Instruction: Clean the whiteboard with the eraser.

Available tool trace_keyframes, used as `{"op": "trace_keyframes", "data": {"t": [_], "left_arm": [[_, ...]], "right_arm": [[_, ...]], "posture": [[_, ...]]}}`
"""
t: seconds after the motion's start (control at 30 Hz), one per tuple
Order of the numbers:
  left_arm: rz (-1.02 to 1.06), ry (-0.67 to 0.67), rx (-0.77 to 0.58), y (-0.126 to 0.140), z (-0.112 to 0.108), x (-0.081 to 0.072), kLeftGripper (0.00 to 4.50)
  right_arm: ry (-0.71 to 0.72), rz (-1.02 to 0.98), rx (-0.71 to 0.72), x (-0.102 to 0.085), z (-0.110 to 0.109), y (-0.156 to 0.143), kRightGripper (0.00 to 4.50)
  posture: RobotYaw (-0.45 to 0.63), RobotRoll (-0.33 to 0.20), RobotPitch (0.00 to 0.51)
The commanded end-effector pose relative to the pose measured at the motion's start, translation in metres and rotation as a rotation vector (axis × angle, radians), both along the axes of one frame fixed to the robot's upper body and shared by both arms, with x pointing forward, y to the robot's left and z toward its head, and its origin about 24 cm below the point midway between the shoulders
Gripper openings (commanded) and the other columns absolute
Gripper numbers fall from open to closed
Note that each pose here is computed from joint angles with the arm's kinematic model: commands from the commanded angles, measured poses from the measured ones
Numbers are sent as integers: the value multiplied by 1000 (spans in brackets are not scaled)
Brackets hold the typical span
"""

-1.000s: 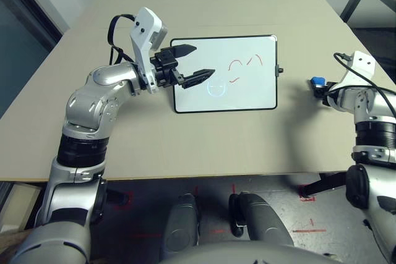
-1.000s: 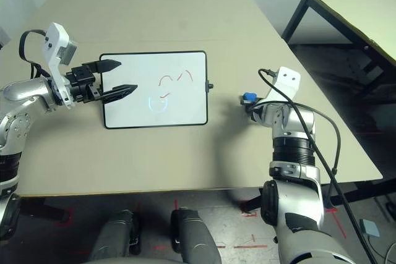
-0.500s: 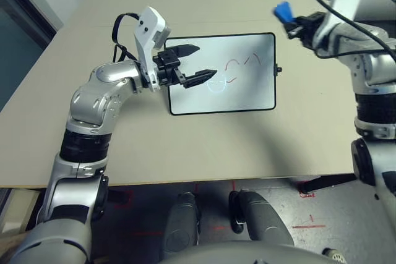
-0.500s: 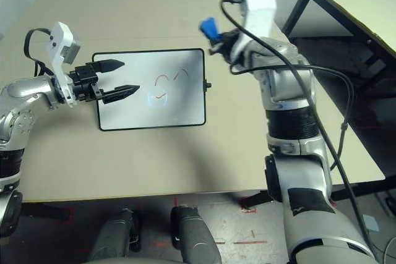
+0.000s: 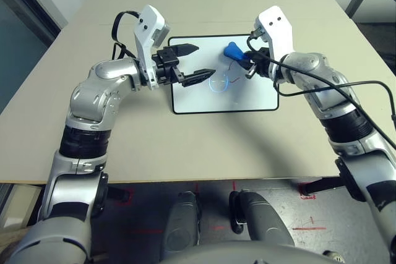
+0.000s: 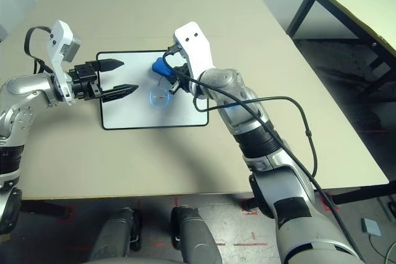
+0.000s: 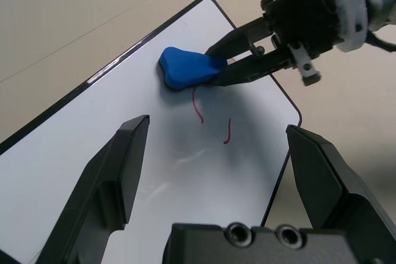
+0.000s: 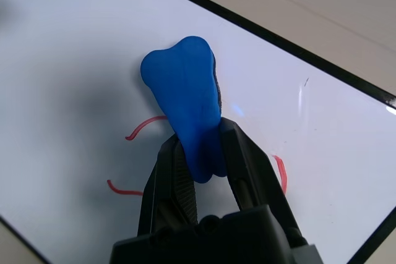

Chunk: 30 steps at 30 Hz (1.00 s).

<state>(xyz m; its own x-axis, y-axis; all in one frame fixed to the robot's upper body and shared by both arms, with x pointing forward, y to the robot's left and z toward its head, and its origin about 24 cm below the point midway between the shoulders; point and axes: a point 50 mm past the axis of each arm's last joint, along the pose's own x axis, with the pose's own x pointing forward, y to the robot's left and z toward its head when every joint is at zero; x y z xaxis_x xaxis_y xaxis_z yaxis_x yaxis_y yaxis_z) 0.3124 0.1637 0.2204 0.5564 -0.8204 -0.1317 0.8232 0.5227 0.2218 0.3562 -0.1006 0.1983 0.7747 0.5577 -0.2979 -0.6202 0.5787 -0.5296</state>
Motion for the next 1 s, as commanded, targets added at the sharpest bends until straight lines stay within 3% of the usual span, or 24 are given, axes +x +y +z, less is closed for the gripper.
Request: {"op": "trace_keyframes", "data": {"t": [0.03, 0.57, 1.0], "left_arm": [[-7, 1, 13, -2, 0, -3, 4500], [-15, 2, 7, -5, 2, -4, 4500], [-21, -2, -3, -8, 2, -3, 4500]], "right_arm": [[5, -6, -47, 3, -17, 0, 797], [40, 154, -131, -21, -56, 37, 796], [-172, -11, -116, 1, -20, 19, 781]], "posture": [[23, 0, 141], [29, 0, 145], [16, 0, 136]]}}
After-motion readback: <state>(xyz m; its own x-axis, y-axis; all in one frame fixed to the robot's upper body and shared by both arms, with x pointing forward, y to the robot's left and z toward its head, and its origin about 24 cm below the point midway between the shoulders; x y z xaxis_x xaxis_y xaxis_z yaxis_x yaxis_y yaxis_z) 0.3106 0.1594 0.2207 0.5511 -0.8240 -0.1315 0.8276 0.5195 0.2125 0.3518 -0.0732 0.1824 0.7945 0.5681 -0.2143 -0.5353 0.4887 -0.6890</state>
